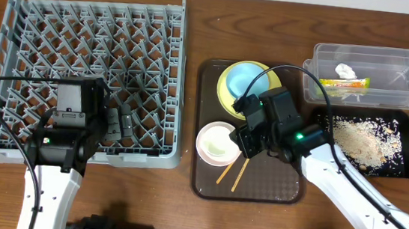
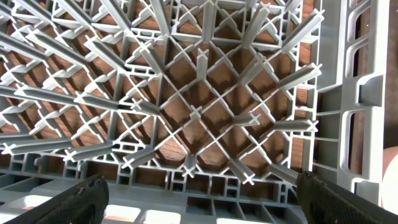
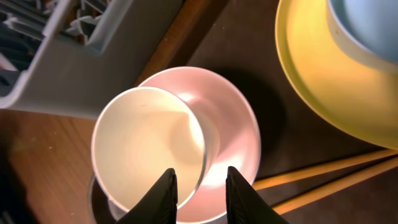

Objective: Sort waste into correct bins and load items into the dishwasher rack
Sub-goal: 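Grasp the white cup inside the pink bowl with the right gripper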

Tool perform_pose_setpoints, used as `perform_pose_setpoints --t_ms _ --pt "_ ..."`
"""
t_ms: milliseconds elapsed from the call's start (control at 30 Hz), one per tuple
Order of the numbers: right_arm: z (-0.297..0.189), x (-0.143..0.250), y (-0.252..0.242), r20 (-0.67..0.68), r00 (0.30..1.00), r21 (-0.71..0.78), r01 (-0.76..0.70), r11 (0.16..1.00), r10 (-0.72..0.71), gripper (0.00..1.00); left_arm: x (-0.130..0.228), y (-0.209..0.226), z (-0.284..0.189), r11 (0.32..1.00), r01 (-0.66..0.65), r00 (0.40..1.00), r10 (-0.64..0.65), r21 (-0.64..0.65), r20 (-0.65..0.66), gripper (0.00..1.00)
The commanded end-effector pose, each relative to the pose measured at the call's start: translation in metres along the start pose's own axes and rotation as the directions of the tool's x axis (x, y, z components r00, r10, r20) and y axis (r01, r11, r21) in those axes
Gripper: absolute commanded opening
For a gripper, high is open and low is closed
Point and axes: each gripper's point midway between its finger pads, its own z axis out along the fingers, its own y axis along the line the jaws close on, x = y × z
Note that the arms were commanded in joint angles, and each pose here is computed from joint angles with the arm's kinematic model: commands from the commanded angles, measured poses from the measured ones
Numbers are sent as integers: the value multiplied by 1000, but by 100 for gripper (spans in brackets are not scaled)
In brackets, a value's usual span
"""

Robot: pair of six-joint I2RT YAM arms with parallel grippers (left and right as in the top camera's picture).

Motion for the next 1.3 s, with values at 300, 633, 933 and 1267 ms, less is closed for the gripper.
perform_pose_setpoints --t_ms 300,633,933,1267 --pt "29 20 1 -101 993 18 -55 998 56 8 -7 1 -4 1000 -4 1000 5 -4 19 98" --pt "-4 -29 -14 81 986 29 -147 989 144 1 -7 1 -4 1000 -4 1000 5 -4 19 98" --pt "-66 -77 -34 256 917 -282 -232 931 306 1 -21 -55 -13 948 -21 998 1 317 61 98" --pt "-85 -92 -4 262 918 -519 -125 846 296 1 -43 -148 -52 559 159 987 -113 814 -116 98"
